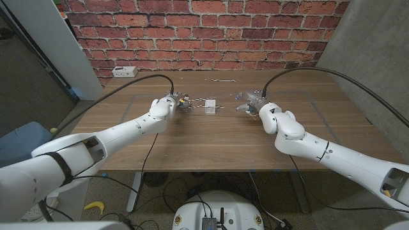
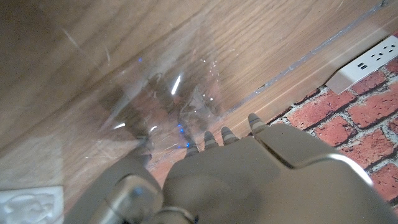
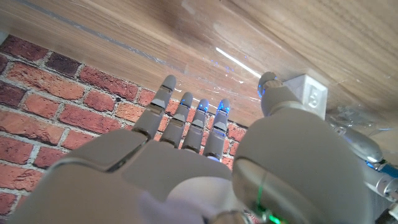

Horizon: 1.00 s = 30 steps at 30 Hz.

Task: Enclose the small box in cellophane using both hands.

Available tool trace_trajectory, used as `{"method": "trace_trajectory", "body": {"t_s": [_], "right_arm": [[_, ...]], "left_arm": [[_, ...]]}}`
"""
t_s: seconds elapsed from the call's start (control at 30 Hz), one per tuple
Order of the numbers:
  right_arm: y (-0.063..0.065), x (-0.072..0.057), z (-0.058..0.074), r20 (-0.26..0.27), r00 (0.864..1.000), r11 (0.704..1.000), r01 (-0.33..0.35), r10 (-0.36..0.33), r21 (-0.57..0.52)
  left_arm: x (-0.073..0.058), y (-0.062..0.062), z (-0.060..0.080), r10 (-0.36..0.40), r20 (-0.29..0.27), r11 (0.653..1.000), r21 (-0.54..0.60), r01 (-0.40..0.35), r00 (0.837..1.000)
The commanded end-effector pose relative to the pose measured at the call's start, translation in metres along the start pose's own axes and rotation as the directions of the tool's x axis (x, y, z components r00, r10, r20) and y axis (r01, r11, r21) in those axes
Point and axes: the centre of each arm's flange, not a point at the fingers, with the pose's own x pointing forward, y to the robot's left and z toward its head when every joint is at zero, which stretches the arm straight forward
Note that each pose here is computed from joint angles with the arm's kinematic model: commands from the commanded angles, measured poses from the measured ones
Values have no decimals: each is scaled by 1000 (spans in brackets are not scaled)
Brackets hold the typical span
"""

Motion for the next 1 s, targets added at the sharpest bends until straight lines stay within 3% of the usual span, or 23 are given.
{"method": "trace_trajectory", "body": {"t_s": [0.03, 0.43, 1.0], "right_arm": [[6, 3, 14, -36, 993, 984, -114, 110, -140], [28, 19, 15, -76, 992, 966, -120, 105, -231], [49, 36, -4, -115, 981, 948, -181, 155, -263]], "left_arm": [[1, 2, 0, 2, -1, 1000, -9, -2, 1000], [0, 2, -2, -2, 6, 1000, -23, 2, 1000], [-4, 4, -6, 2, 7, 999, -38, -1, 1000]]}}
